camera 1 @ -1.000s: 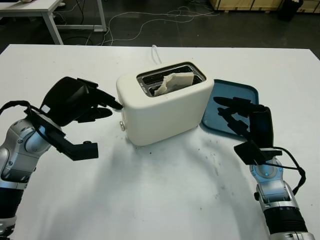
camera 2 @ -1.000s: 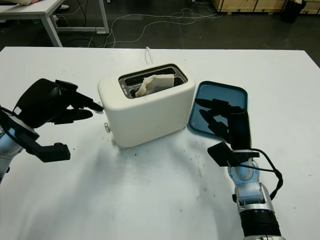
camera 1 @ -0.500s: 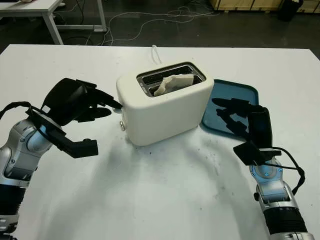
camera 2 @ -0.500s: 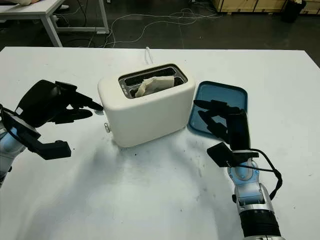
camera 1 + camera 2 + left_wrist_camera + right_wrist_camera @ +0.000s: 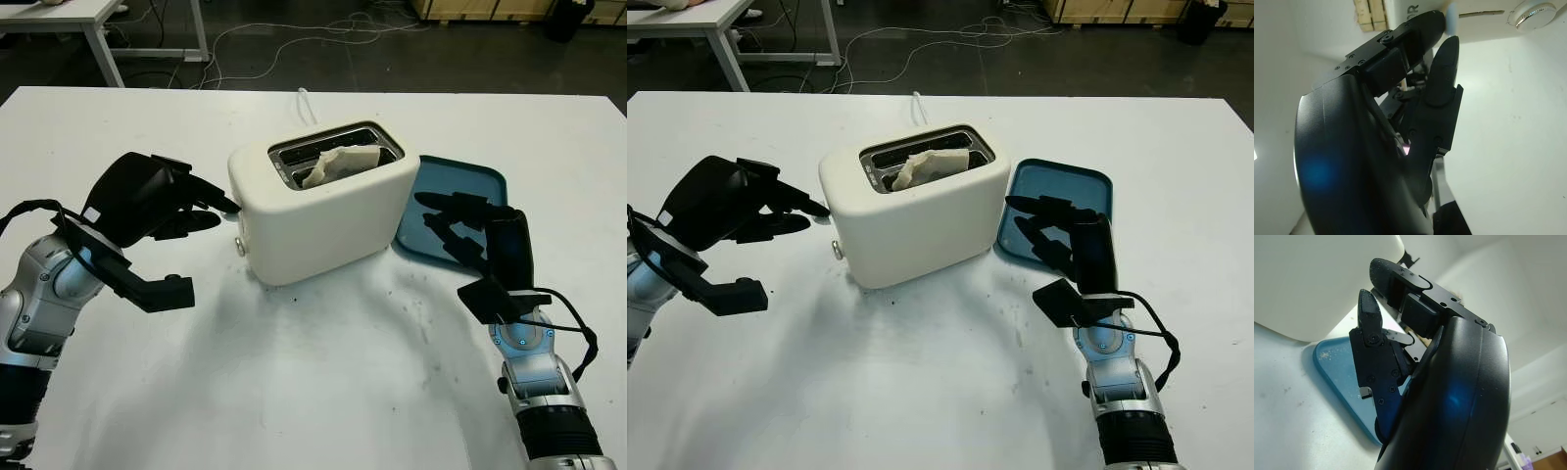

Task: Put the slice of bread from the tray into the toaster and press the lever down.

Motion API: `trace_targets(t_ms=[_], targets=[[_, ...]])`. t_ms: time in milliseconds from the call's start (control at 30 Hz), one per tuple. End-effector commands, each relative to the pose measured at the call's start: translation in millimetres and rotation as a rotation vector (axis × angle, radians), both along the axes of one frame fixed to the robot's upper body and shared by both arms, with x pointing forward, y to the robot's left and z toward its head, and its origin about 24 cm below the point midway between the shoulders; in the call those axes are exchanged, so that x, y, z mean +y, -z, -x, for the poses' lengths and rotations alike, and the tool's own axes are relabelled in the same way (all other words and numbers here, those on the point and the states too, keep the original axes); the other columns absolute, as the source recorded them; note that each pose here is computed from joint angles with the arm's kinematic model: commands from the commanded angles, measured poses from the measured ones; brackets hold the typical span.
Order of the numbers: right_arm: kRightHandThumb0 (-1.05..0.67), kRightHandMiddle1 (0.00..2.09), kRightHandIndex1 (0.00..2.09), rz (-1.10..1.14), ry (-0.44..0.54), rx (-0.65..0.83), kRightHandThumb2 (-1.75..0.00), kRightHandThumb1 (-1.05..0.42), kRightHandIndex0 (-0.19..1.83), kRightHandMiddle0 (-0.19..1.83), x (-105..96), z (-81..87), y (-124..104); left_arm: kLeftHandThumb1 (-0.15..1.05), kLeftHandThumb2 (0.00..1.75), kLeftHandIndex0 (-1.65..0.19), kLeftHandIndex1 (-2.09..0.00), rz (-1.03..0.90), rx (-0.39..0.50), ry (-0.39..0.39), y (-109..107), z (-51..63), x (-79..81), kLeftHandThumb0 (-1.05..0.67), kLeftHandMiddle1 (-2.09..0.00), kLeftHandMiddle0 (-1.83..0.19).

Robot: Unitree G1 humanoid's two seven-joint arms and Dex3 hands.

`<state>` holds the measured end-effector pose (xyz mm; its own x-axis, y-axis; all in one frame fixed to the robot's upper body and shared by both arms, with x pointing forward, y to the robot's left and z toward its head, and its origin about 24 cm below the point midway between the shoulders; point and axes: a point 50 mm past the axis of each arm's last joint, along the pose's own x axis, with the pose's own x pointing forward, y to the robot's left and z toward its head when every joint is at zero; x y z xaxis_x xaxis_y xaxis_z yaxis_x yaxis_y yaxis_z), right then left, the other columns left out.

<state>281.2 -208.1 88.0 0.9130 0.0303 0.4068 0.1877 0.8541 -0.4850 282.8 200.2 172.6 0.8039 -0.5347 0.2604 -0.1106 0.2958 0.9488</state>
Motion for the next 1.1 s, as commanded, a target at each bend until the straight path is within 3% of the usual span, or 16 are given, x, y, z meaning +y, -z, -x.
trace_targets(t_ms=[0, 467, 767, 933, 1067], targets=[[-0.23, 0.0, 0.91, -0.025, 0.006, 0.006, -0.19, -0.92, 0.87, 1.08, -1, 1.8, 1, 0.92, 0.14, -1.15, -0.02, 0.001, 0.041, 0.015, 9, 1.7, -4.5, -0.3, -1.18, -0.86], [-0.22, 0.0, 0.94, -0.024, 0.01, 0.01, -0.19, -0.92, 0.87, 1.08, -7, 6.1, 0, 0.92, 0.17, -1.17, -0.02, 0.097, 0.215, -0.024, 52, -4.2, -9.5, -0.26, -1.18, -0.85], [-0.23, 0.01, 0.95, -0.012, 0.002, -0.001, -0.19, -0.92, 0.89, 1.09, -8, 10.2, -2, 0.92, 0.23, -1.11, 0.0, 0.292, 0.355, -0.038, 109, -11.1, -39.5, -0.2, -1.19, -0.75], [-0.25, 0.01, 0.94, -0.009, 0.001, 0.009, -0.19, -0.92, 0.88, 1.09, -9, 11.9, -4, 0.92, 0.27, -1.11, 0.0, 0.31, 0.39, -0.043, 118, -7.6, -45.9, -0.23, -1.09, -0.76], [-0.25, 0.01, 0.94, -0.014, -0.006, 0.008, -0.19, -0.92, 0.88, 1.09, -9, 12.2, -3, 0.92, 0.26, -1.1, -0.01, 0.306, 0.374, -0.052, 117, -6.3, -43.9, -0.24, -1.23, -0.74]])
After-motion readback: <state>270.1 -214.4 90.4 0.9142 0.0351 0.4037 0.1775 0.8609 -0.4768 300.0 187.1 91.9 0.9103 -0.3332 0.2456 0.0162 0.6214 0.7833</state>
